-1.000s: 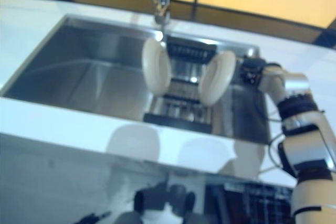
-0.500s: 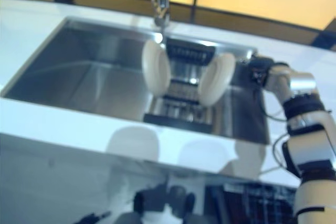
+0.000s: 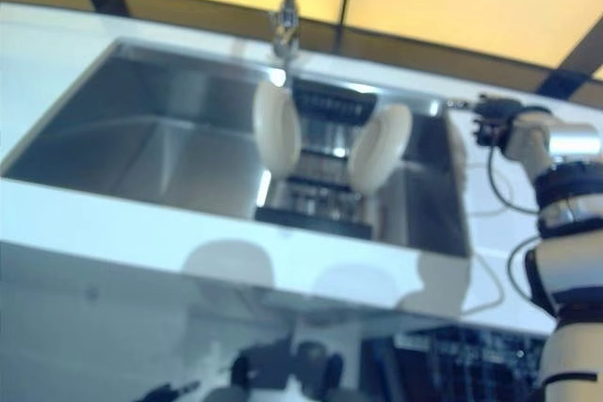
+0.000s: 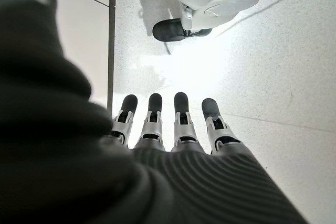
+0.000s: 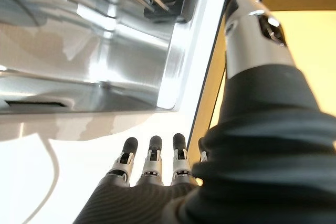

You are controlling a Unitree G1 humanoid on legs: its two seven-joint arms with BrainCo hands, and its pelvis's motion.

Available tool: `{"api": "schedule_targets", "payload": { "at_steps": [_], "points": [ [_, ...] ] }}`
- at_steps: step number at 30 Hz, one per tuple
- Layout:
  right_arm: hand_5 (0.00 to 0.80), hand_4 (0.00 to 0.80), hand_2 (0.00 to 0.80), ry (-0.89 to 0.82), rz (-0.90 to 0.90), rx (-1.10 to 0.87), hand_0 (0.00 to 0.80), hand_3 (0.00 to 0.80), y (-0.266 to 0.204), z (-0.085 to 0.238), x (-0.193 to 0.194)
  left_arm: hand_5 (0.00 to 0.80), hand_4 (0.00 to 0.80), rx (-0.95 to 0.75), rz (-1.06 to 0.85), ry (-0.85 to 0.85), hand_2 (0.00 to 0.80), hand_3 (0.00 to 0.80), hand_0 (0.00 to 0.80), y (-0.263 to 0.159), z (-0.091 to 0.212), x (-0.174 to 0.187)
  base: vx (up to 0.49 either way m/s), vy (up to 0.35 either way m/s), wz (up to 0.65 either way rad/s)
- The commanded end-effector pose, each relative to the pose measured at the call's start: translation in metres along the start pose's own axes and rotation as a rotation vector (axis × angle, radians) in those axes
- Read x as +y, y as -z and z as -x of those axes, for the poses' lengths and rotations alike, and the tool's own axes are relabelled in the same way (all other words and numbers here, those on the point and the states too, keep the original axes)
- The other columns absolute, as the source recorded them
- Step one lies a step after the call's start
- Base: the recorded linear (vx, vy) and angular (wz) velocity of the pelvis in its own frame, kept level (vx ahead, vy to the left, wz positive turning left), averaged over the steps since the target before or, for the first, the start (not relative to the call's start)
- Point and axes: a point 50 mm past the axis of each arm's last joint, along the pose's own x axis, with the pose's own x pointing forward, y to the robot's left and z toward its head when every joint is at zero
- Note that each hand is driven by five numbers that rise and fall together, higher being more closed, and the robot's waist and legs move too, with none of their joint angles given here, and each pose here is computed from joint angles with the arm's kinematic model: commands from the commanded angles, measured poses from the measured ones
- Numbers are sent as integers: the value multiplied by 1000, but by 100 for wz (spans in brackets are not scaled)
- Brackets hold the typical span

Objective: Take plates into dishwasher

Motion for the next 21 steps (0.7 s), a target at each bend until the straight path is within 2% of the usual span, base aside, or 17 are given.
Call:
{"api": "schedule_targets", "payload": {
  "at_steps": [1, 12, 21],
  "points": [
    [0, 0, 0, -9, 31, -131, 0, 0, -46, 14, 0, 0, 0, 12, -39, -21, 0, 0, 0, 1, -1, 5, 0, 0, 0],
    [0, 0, 0, -133, 26, -148, 0, 0, -45, 10, 43, 0, 0, 20, -34, -20, 0, 0, 0, 3, 0, 2, -1, 3, 0],
    [0, 0, 0, -157, 20, -136, 0, 0, -42, 8, 53, 0, 0, 19, -34, -24, 0, 0, 0, 3, 0, 2, 0, 0, 0]
  ]
}}
